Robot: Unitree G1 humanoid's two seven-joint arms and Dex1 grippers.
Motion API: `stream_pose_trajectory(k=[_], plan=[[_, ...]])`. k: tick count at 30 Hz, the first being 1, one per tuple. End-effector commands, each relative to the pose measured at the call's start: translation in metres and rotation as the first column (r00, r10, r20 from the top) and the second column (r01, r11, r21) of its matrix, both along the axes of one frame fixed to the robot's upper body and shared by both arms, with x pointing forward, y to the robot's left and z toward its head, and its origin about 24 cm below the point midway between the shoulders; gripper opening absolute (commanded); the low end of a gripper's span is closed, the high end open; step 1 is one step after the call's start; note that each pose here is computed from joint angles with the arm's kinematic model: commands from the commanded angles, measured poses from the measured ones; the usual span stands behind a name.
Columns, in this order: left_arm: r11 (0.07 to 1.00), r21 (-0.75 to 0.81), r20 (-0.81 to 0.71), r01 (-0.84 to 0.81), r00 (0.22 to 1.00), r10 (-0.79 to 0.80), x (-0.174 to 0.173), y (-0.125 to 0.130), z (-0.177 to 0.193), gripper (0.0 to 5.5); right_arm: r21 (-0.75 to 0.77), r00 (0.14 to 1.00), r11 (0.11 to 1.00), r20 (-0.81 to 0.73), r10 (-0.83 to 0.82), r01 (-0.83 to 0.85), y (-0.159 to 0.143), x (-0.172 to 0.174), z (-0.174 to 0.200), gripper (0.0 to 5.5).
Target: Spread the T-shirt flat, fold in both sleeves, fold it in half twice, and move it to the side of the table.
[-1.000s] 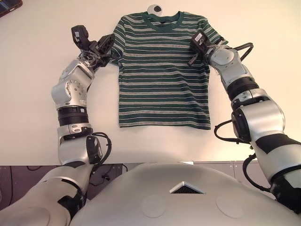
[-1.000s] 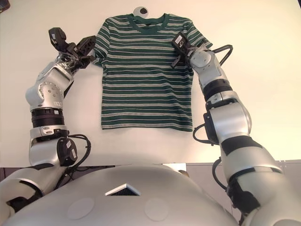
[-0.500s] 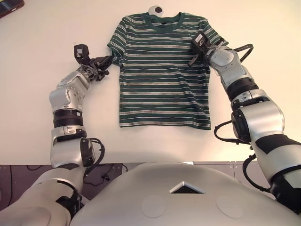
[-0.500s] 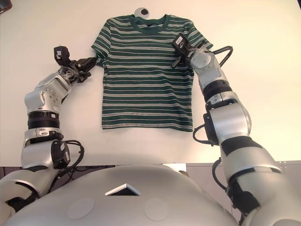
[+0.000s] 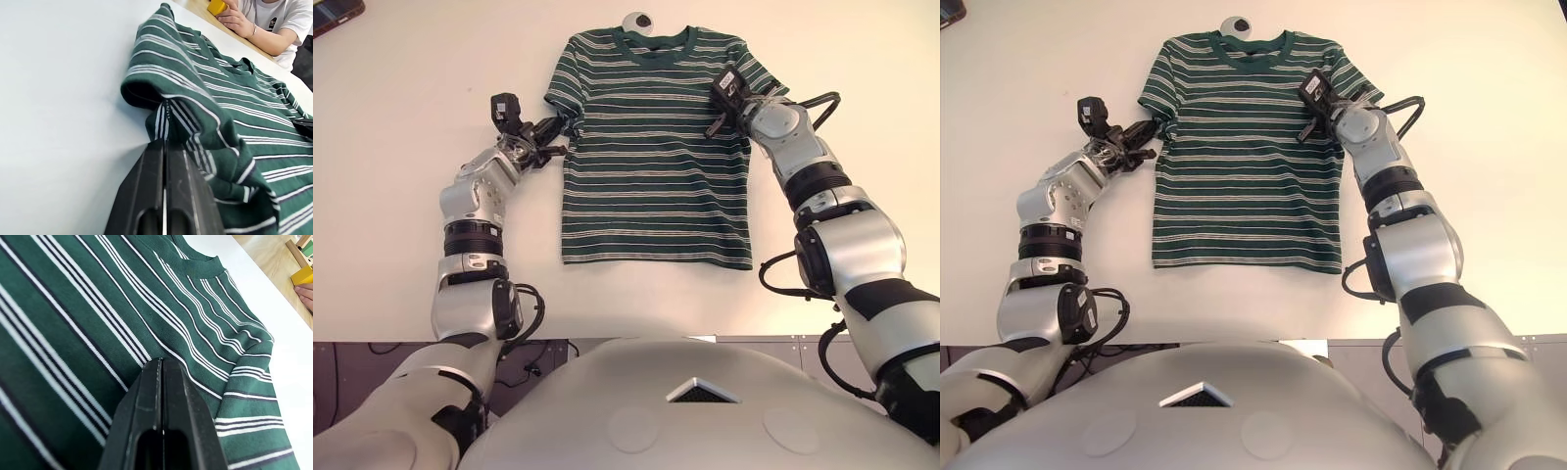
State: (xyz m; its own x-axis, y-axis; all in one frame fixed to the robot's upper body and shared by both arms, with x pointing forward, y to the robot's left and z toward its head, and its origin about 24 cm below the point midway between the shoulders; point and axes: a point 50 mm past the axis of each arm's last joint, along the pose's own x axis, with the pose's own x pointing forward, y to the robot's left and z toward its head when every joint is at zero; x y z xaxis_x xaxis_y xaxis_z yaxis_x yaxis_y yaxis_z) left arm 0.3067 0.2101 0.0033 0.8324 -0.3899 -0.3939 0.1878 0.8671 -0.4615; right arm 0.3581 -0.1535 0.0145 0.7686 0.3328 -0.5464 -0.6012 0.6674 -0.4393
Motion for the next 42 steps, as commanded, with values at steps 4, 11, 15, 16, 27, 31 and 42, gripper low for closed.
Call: stream_pose_trajectory(k=[4, 11, 15, 16, 27, 31, 42], plan=[[0.987, -0.101, 0.081, -0.124, 0.988, 0.132, 0.003, 0.015, 0.014, 0.03, -0.036, 0.987, 0.999, -0.159, -0.008, 0.002, 0.0, -0.024, -0.036, 0.0], [0.973, -0.168, 0.129, -0.159, 0.975, 0.181, 0.005, 0.023, 0.027, 0.03, -0.035, 0.987, 0.999, -0.16, -0.01, 0.004, 0.0, -0.025, -0.037, 0.0], [0.98, -0.119, 0.065, -0.157, 0.984, 0.166, -0.003, 0.026, 0.019, 0.03, -0.036, 0.987, 0.999, -0.163, -0.009, 0.003, 0.0, -0.026, -0.038, 0.0], [0.984, -0.096, 0.04, -0.151, 0.987, 0.156, -0.007, 0.027, 0.015, 0.19, -0.036, 0.987, 0.999, -0.163, -0.009, 0.003, 0.0, -0.026, -0.038, 0.0], [0.989, -0.078, -0.119, -0.126, 0.986, 0.116, -0.027, 0.017, -0.001, 1.48, -0.042, 0.986, 0.999, -0.169, -0.008, 0.001, -0.001, -0.028, -0.04, 0.0], [0.986, -0.103, -0.133, -0.133, 0.984, 0.119, -0.021, 0.013, -0.004, 1.48, -0.048, 0.986, 0.999, -0.168, -0.006, -0.002, -0.002, -0.027, -0.04, 0.0], [0.99, -0.129, -0.12, -0.049, 0.992, 0.034, -0.017, -0.001, -0.004, 0.12, -0.052, 0.987, 0.999, -0.163, -0.006, -0.002, -0.001, -0.027, -0.039, 0.0]])
